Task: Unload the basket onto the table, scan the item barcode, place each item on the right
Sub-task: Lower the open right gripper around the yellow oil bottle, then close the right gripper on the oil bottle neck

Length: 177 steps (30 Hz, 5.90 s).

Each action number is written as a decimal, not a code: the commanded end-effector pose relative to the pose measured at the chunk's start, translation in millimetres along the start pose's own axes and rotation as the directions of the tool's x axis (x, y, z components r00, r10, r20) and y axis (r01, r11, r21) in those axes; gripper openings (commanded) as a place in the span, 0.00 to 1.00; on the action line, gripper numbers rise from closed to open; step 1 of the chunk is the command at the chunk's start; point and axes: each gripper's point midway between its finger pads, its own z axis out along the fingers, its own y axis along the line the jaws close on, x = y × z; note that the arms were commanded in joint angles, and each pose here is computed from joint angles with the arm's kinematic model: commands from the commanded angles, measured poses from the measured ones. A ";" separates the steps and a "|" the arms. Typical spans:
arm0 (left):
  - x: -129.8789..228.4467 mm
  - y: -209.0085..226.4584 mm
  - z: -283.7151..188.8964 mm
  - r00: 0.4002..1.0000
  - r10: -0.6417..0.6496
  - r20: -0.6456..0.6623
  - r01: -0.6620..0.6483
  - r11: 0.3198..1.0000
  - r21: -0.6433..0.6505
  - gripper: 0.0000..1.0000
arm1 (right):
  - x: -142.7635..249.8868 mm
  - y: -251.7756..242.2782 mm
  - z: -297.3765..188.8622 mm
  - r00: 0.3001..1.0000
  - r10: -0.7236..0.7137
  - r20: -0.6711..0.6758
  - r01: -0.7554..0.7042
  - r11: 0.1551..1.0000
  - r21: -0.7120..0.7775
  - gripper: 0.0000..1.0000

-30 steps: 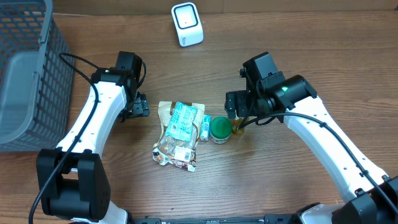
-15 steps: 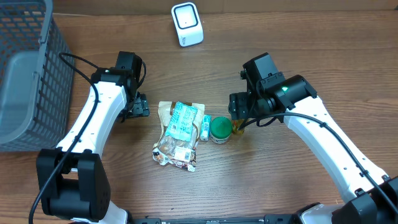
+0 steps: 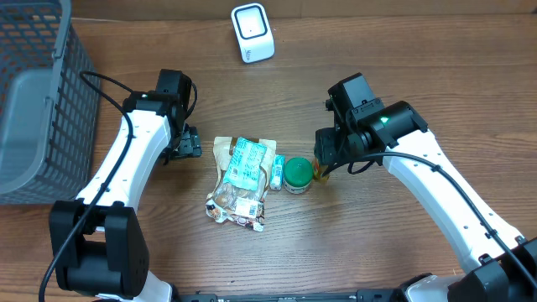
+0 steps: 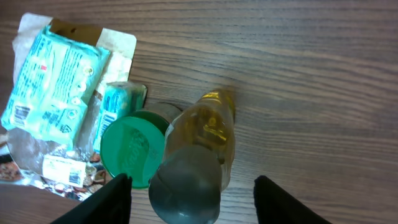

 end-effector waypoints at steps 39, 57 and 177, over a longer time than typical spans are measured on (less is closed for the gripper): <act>-8.1 3.4 -9.6 0.999 -0.027 0.038 0.027 1.000 0.001 0.99 | -6.2 -10.4 -0.9 0.999 -0.005 0.033 0.002 0.998 0.068 0.36; -8.0 3.6 -9.5 0.999 -0.027 0.038 0.027 1.000 0.001 0.99 | -11.5 -14.2 -0.8 0.998 0.018 0.058 -0.023 0.996 0.091 0.48; -8.0 3.6 -9.5 0.999 -0.027 0.038 0.027 1.000 0.001 1.00 | -18.7 -28.4 -9.7 0.995 -0.070 0.073 0.056 0.981 0.185 1.00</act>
